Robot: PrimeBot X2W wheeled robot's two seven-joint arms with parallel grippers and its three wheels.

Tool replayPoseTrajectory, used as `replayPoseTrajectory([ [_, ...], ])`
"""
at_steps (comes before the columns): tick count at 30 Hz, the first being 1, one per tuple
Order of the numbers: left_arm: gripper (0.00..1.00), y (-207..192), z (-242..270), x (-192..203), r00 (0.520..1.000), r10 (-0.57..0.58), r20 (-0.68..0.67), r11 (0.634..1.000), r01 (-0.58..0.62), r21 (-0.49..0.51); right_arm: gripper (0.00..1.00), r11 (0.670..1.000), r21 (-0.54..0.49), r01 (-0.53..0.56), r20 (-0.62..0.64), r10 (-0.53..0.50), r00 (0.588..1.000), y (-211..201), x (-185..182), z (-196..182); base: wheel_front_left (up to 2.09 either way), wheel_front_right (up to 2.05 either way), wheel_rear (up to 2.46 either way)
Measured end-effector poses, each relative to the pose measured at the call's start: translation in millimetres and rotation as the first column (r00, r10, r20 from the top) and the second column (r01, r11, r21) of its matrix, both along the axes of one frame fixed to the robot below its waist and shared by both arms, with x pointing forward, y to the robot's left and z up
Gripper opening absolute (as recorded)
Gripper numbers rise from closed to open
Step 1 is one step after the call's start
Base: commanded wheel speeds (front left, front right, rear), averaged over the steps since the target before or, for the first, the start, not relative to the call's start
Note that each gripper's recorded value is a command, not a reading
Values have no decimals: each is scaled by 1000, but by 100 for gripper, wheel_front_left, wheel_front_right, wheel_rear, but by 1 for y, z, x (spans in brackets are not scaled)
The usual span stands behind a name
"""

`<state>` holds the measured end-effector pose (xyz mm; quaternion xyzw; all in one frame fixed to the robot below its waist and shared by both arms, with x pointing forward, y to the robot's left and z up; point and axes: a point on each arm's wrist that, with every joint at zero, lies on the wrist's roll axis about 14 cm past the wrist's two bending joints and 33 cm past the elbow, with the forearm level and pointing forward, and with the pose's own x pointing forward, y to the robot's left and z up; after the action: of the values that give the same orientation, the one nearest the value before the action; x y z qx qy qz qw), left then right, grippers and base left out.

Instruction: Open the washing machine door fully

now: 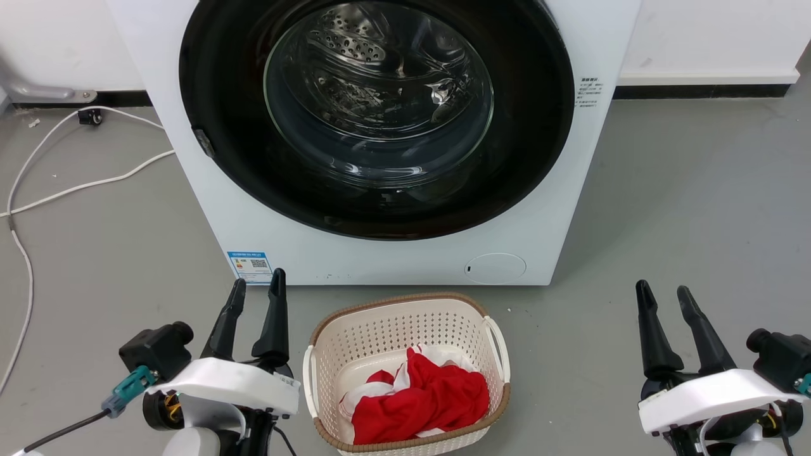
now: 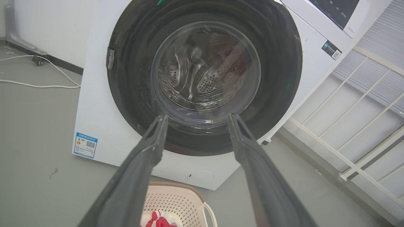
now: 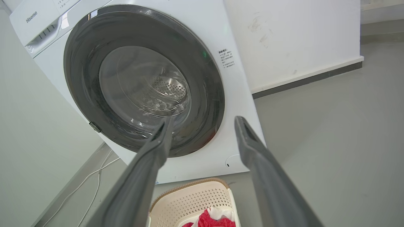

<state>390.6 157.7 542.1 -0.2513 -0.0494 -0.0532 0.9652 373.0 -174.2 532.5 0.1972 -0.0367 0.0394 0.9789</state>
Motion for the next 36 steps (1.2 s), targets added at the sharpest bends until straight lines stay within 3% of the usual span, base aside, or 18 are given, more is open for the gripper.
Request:
replayPoseTrajectory([
  [19,100,-5,5,-2,998,5,56,974,-17,224,100,977,-212,-20,45,31,999,12,-2,6,0,0,0],
  [36,100,-8,11,-4,995,5,104,934,-42,355,100,938,-345,-25,64,50,997,18,-4,9,0,0,0],
])
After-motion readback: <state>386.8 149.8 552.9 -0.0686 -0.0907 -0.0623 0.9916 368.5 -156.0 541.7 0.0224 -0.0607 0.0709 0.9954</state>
